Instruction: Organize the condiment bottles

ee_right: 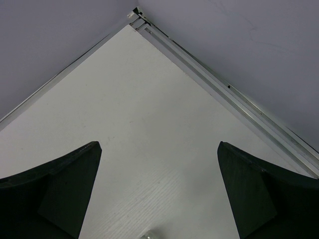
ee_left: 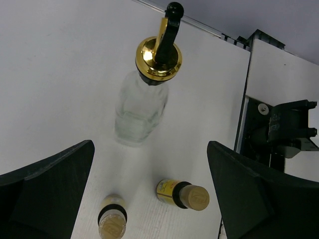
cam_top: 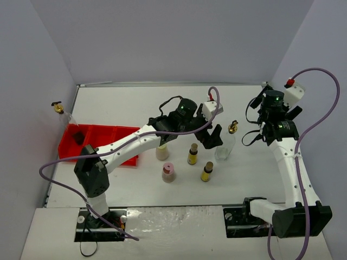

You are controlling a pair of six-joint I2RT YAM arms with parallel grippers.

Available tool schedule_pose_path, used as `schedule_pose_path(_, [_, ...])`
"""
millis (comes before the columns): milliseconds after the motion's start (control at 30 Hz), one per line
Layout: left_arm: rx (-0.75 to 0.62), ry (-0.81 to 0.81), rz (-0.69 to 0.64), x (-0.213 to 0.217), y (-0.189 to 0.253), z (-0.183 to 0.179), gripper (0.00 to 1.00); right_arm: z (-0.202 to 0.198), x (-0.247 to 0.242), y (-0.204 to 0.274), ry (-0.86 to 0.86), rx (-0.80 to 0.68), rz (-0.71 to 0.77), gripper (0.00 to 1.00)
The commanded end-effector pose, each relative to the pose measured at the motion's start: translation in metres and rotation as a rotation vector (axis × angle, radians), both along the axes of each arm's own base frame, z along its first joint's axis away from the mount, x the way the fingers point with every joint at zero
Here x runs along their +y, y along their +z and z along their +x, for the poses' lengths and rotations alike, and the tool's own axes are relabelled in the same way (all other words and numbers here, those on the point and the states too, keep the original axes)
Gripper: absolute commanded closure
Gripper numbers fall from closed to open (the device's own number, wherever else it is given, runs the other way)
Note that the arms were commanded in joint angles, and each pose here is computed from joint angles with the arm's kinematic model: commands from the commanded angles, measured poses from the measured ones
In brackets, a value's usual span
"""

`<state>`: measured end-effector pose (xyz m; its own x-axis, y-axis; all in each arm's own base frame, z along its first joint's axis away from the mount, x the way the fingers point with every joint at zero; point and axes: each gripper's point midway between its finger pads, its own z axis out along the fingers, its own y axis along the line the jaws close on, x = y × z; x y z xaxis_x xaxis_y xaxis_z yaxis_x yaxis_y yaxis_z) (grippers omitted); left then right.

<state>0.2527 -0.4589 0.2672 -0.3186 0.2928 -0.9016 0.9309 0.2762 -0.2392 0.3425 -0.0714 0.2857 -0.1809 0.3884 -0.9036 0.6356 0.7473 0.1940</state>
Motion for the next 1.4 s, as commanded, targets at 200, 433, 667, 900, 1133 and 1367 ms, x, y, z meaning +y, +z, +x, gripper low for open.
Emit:
schedule_pose_path(200, [-0.099, -0.153, -0.143, -0.042, 0.017, 0.003, 0.06, 0.003, 0.0, 0.029, 0.001, -0.091, 0.018, 0.0])
schedule_pose_path(433, [-0.123, -0.172, -0.137, -0.057, 0.013, 0.013, 0.07, 0.001, 0.001, 0.027, 0.009, -0.082, 0.018, 0.0])
schedule_pose_path(667, [-0.132, -0.187, -0.148, -0.064, 0.013, 0.014, 0.07, 0.001, 0.002, 0.023, 0.014, -0.071, 0.019, 0.0])
schedule_pose_path(900, [-0.118, -0.218, -0.173, -0.076, 0.011, 0.015, 0.07, -0.002, 0.0, 0.026, 0.008, -0.075, 0.012, 0.0])
schedule_pose_path(1133, [-0.082, -0.248, -0.172, -0.091, -0.002, 0.016, 0.11, -0.006, -0.003, 0.032, -0.008, -0.082, 0.0, 0.0])
schedule_pose_path(1367, [-0.06, -0.252, -0.154, -0.096, -0.011, 0.015, 0.67, -0.006, -0.004, 0.03, -0.009, -0.073, -0.004, 0.0])
